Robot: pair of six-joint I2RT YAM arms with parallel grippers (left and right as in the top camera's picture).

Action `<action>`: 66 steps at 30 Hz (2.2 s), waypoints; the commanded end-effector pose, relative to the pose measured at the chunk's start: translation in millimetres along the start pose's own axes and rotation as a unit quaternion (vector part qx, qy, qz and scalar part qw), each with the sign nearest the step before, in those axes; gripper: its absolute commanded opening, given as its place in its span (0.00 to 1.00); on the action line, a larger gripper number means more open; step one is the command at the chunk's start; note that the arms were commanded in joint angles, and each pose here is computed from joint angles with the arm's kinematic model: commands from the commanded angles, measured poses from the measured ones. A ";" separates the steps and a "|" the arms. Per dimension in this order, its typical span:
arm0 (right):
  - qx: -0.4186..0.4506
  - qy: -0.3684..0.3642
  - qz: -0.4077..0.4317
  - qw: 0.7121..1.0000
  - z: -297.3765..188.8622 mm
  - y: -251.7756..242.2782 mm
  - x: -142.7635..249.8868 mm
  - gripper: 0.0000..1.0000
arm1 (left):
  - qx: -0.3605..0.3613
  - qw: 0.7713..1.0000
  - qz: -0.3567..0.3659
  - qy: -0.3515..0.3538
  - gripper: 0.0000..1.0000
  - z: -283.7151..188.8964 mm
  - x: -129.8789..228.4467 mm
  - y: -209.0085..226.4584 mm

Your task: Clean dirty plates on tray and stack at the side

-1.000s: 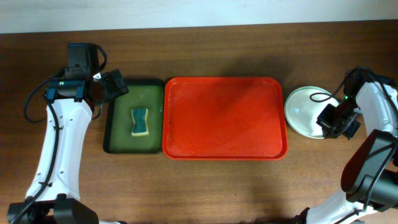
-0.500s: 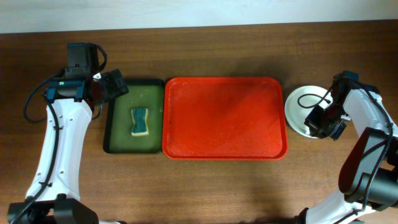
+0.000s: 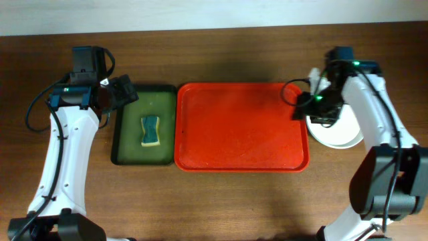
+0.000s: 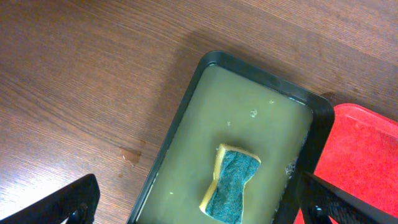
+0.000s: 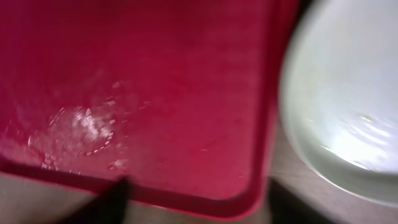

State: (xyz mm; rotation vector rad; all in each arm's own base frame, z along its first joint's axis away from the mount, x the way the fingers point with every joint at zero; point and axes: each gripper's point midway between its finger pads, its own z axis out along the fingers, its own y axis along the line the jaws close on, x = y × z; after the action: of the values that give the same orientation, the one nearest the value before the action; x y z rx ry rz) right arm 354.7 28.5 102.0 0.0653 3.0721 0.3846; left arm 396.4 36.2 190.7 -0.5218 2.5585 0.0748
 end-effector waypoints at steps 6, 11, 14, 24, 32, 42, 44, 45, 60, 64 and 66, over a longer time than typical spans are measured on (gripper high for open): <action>-0.006 0.004 -0.086 0.996 4.3 47.8 4.9 0.98 | 0.001 1.000 -0.006 -0.001 0.99 0.0 -1.1 0.1; -0.006 0.004 -0.085 0.996 4.2 47.5 4.8 0.98 | 0.001 1.000 -0.006 -0.001 0.99 0.0 -1.1 0.1; -0.006 0.004 -0.085 0.996 4.2 47.5 4.8 0.98 | 0.001 1.000 -0.006 -0.001 0.99 -0.1 -1.3 0.1; -0.016 -0.102 -0.132 0.986 -67.2 78.8 14.5 0.98 | 0.001 1.000 -0.006 -0.001 0.99 -0.1 -1.3 0.1; -0.040 -0.353 -0.199 0.913 -227.5 110.0 94.3 0.98 | 0.001 1.000 -0.006 -0.001 0.99 -0.1 -1.3 0.1; 0.012 -0.533 -0.188 0.825 -302.1 77.4 201.1 0.98 | 0.001 1.000 -0.006 -0.001 1.00 -0.1 -1.2 0.1; 0.000 -0.552 -0.194 0.811 -296.1 75.6 219.3 0.98 | 0.001 1.000 -0.006 -0.001 0.99 0.0 -1.1 0.1; -0.004 -0.563 -0.197 0.803 -291.5 74.1 225.4 0.98 | 0.001 1.000 -0.006 -0.001 0.99 0.0 -1.1 0.1; -0.030 -0.743 -0.210 0.635 -227.7 71.1 165.2 0.99 | 0.001 1.000 -0.006 -0.001 0.99 -0.1 -1.3 0.1; -0.029 -0.766 -0.208 0.608 -213.3 68.9 148.0 0.98 | 0.001 1.000 -0.006 -0.001 0.99 0.0 -1.1 0.1; -0.019 -0.769 -0.200 0.606 -201.8 62.0 139.6 0.98 | 0.001 1.000 -0.006 -0.001 0.99 0.0 -1.0 0.1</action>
State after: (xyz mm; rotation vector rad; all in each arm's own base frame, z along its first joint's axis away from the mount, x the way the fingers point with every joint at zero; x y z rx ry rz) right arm 201.7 49.4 319.3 -0.2086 1.2534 0.1745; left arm 396.5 36.3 190.7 -0.5214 2.5581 0.0754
